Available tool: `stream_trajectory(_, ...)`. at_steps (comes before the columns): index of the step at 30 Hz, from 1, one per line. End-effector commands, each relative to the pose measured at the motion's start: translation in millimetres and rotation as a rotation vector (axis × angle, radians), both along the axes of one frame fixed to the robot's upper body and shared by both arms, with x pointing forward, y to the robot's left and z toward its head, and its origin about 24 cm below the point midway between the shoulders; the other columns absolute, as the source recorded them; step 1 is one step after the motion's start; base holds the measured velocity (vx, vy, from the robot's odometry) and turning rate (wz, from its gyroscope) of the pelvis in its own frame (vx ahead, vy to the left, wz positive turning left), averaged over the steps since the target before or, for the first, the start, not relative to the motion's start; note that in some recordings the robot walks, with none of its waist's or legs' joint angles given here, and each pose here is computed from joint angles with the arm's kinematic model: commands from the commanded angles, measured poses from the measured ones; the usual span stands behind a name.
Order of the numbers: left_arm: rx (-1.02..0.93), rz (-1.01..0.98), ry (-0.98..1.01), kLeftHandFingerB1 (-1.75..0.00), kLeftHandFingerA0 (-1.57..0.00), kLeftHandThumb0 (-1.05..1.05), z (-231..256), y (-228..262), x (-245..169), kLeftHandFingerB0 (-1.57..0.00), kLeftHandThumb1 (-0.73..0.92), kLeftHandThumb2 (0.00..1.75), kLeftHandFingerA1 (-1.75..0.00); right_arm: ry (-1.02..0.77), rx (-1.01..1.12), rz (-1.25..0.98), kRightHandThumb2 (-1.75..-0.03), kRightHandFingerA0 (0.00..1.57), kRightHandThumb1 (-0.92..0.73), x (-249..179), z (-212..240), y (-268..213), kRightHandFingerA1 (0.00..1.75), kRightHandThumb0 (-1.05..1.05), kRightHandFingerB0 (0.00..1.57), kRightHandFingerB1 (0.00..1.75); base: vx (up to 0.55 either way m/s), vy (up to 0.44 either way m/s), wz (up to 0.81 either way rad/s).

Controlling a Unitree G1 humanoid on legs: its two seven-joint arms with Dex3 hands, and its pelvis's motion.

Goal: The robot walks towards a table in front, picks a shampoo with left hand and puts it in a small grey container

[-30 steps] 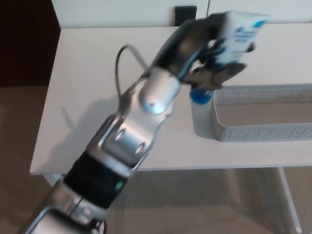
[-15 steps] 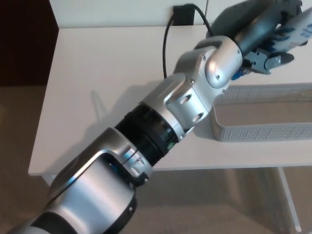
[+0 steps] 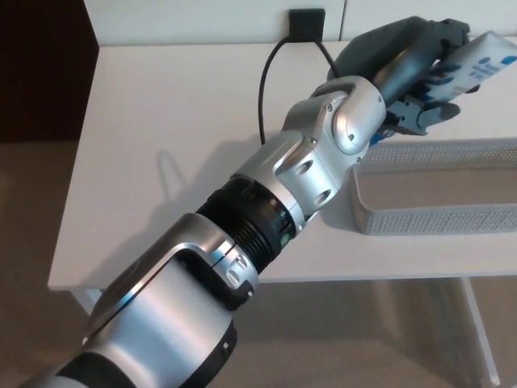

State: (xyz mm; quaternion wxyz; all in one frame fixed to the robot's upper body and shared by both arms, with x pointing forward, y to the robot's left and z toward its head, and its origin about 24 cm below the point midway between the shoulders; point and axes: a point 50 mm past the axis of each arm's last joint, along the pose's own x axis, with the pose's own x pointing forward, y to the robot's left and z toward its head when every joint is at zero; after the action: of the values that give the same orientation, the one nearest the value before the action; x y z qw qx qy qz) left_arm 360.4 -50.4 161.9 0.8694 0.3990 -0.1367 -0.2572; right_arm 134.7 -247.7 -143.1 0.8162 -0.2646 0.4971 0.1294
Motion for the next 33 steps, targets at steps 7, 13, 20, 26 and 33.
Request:
stream_trajectory(7, -0.075, -0.184, 0.111, -0.36, -0.56, -0.38, -3, -27, -15, -0.51, 0.69, 0.61, -0.54, 0.003, -0.016, 0.024, -0.62, 0.69, -0.72, 2, 0, 1, 0.47, -0.40, 0.54, 0.40, 0.00, 0.000, 0.00)
stream_trajectory(13, 0.166, -0.210, 0.135, -0.03, 0.00, -1.02, -5, -31, -17, 0.00, 0.48, 0.69, 0.00, -0.007, -0.004, 0.017, -0.62, 0.64, -0.72, 8, 2, 1, 0.45, -0.39, 0.52, 0.40, 0.00, 0.000, 0.00)
stream_trajectory(20, 0.212, -0.223, 0.118, 0.00, 0.00, -1.03, -7, -28, -18, 0.00, 0.63, 0.61, 0.00, -0.007, -0.010, 0.032, -0.62, 0.65, -0.72, 12, 3, 4, 0.47, -0.39, 0.51, 0.40, 0.00, 0.000, 0.00)
stream_trajectory(26, 0.224, -0.234, 0.124, 0.00, 0.00, -1.05, -5, -26, -18, 0.00, 0.64, 0.59, 0.00, -0.012, 0.000, 0.024, -0.62, 0.64, -0.72, 13, 3, 5, 0.48, -0.39, 0.50, 0.40, 0.00, 0.000, 0.00)
stream_trajectory(33, 0.207, -0.223, 0.137, 0.00, 0.00, -1.05, 0, -18, -14, 0.00, 0.50, 0.83, 0.00, -0.015, -0.006, 0.032, -0.61, 0.64, -0.72, 15, 5, 2, 0.47, -0.40, 0.50, 0.40, 0.00, 0.000, 0.00)
